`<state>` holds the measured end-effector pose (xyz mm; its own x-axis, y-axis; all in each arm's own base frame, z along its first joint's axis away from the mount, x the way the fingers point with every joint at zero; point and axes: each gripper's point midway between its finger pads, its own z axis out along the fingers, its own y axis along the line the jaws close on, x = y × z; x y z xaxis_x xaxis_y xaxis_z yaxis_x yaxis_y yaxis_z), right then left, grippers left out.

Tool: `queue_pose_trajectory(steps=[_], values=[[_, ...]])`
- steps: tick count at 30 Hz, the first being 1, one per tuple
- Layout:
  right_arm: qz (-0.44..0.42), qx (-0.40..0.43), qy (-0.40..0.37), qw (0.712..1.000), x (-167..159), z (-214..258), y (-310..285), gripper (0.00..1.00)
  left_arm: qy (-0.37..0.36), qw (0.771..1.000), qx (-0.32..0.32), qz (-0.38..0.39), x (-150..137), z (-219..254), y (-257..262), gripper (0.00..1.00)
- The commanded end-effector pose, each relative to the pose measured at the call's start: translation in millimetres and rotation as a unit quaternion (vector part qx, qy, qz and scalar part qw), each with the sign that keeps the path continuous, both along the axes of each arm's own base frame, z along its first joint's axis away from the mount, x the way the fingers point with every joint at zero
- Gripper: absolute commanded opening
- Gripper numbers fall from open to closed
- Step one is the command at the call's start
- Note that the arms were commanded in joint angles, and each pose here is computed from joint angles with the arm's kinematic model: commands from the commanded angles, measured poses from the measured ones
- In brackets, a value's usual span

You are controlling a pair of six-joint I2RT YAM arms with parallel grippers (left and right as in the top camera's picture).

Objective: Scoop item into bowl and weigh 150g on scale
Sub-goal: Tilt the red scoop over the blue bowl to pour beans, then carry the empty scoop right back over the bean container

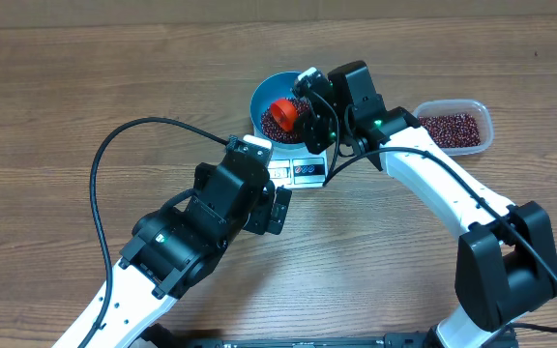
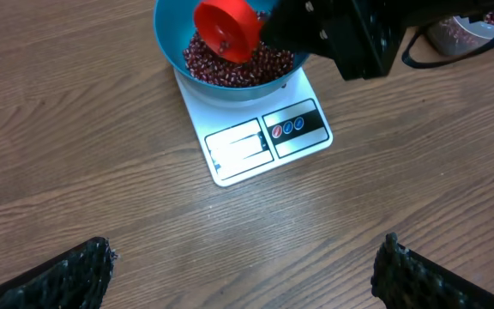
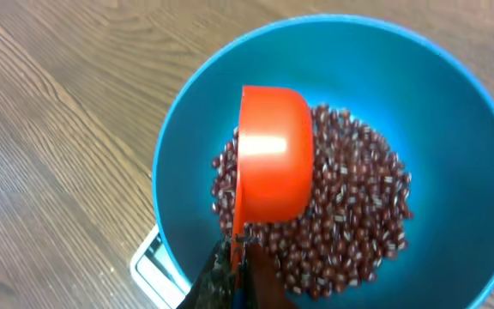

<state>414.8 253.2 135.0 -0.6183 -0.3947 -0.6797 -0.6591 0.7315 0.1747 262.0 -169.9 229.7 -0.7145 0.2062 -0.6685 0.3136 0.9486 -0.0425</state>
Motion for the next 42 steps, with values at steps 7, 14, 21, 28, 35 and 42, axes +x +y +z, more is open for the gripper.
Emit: queue_pose_trajectory(steps=[7,14,21,28,35,42], values=[[-0.040,0.037,-0.004,0.998,7,24,-2,0.04,0.000,1.000,0.005,-0.009,0,-2,-1,1.00],[-0.041,0.046,-0.022,0.998,4,45,-5,0.04,0.000,1.000,0.005,-0.009,0,-2,-1,1.00],[-0.041,0.048,-0.026,0.998,2,51,-6,0.04,0.000,1.000,0.005,-0.009,0,-2,-1,1.00],[-0.088,0.073,0.008,0.993,6,51,-17,0.04,0.000,1.000,0.005,-0.009,0,-2,-1,1.00],[-0.072,0.129,0.042,0.988,7,59,-28,0.04,0.000,1.000,0.005,-0.009,0,-2,-1,0.99],[-0.069,0.151,0.059,0.984,6,61,-39,0.04,0.000,1.000,0.005,-0.009,0,-2,-1,0.99]])
